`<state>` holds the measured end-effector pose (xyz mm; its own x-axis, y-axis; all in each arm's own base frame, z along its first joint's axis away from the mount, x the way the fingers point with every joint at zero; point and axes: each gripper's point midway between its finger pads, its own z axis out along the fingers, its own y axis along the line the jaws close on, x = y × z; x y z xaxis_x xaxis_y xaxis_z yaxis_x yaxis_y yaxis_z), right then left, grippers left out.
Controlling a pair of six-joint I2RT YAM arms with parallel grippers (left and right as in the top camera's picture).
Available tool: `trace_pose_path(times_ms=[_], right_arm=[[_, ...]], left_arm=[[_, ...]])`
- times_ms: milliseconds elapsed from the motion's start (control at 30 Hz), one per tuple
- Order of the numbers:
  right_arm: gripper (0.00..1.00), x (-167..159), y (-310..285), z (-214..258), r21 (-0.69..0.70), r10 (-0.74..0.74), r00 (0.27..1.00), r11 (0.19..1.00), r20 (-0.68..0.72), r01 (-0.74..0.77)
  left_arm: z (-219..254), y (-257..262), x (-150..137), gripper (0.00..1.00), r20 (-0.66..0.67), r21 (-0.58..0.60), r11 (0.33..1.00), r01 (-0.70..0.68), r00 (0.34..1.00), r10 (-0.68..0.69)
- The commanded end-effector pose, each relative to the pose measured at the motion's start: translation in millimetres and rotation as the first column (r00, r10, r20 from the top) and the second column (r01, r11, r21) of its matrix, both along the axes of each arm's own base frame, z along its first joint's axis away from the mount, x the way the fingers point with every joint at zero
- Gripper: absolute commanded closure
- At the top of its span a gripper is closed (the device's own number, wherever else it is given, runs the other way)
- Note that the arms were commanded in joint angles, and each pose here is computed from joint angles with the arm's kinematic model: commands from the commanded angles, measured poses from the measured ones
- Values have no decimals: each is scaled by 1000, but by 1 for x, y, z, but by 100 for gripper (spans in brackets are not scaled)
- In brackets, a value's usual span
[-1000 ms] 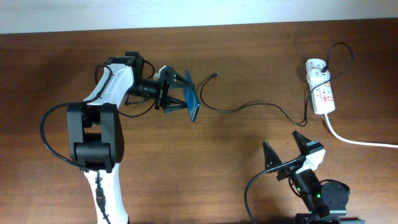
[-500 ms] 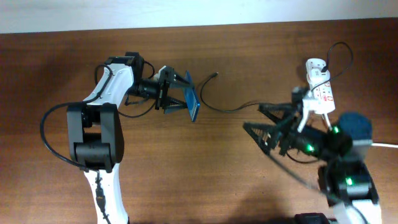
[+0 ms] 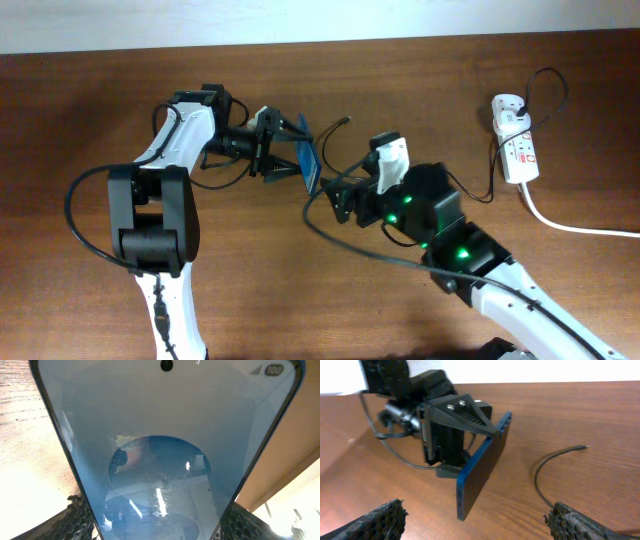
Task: Plug charger to phone and switch on socket
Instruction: 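Move the phone right with the left gripper toward the right gripper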
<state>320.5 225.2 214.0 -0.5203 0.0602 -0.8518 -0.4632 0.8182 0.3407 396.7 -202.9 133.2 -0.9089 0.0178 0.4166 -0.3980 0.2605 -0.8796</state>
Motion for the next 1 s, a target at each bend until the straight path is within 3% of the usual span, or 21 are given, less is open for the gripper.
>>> trace_pose_path(times_ms=[0,233,667,967], right_arm=[[5,20,-13,-19,-139,-201,978,968,61,208],[5,29,30,-51,-153,-147,987,976,63,155],[6,43,58,-43,-72,-105,989,991,107,113],[16,53,71,-52,-85,-97,991,991,92,105]], left_arm=[[12,0,6,33,26,-59,998,-10,1000,12],[11,0,6,33,26,-59,998,-10,1000,12],[11,0,6,34,28,-58,998,-10,1000,12],[11,0,6,33,28,-58,998,-10,1000,12]])
